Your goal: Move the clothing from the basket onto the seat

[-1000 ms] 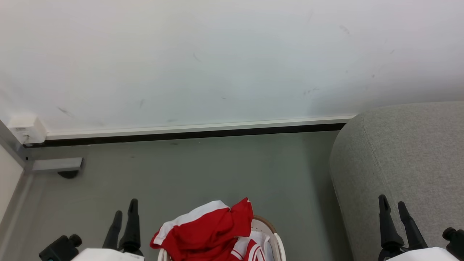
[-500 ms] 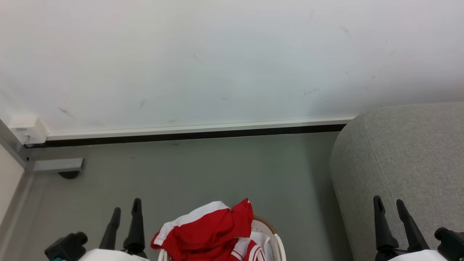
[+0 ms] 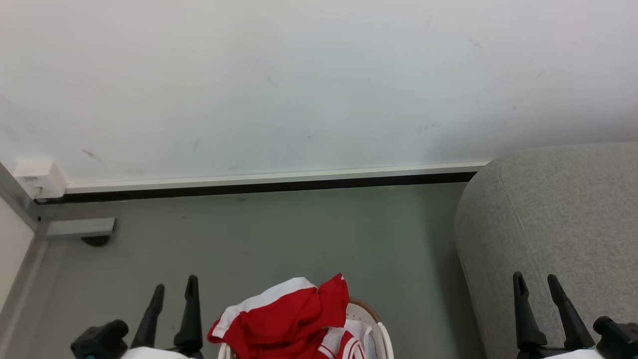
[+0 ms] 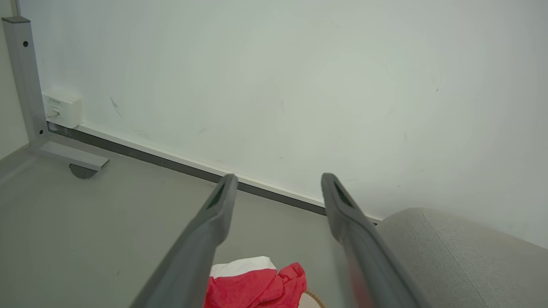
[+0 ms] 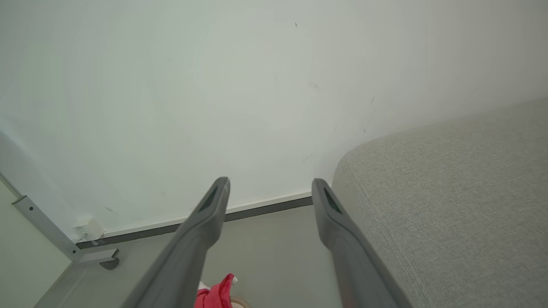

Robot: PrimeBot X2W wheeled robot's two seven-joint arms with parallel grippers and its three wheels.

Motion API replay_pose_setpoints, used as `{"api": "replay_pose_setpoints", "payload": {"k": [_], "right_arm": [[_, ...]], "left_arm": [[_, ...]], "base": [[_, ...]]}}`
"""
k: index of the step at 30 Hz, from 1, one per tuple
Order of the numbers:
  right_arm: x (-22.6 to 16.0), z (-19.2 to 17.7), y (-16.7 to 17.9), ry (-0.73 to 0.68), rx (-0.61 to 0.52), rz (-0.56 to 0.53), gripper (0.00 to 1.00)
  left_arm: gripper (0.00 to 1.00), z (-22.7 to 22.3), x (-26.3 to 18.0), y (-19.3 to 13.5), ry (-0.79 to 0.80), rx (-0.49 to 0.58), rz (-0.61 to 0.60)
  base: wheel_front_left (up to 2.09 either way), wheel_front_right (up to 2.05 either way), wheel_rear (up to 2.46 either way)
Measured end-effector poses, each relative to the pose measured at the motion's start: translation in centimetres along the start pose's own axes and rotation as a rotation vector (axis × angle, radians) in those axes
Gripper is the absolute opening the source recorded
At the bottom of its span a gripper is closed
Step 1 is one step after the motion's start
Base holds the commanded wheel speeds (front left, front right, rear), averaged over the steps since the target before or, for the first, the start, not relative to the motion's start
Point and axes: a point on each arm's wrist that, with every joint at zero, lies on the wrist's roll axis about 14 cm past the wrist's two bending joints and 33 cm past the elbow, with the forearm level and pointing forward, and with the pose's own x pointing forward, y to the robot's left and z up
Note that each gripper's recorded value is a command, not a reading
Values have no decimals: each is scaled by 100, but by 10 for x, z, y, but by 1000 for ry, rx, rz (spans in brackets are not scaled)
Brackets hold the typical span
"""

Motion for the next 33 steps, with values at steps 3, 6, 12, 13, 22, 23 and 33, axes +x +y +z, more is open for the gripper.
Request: {"api": "replay_pose_setpoints", "payload": {"k": [3,6,12,13,22,23,33], "right_arm": [[0,1,0,-7,-18,3,100],[-1,2,1,-11,-44,7,100],[-1,1,1,-13,-83,13,100],[-1,1,1,-15,-87,14,100],[-4,-5,2,-5,-126,21,100],[-4,-6,2,-2,-130,22,100],[-7,-11,1,9,-167,27,100]], "left_arm": [[100,0,-1,0,-3,26,-5],[100,-3,-3,0,1,55,-11],[100,-6,-3,-1,6,105,-22],[100,-6,-4,-1,5,110,-22],[100,-13,-6,-1,20,160,-37],[100,-14,-6,-1,22,165,-38],[100,-17,-8,-3,24,230,-57]], "base": [[0,0,0],[0,0,0],[0,0,0],[0,0,0],[0,0,0],[0,0,0],[0,0,0]]}}
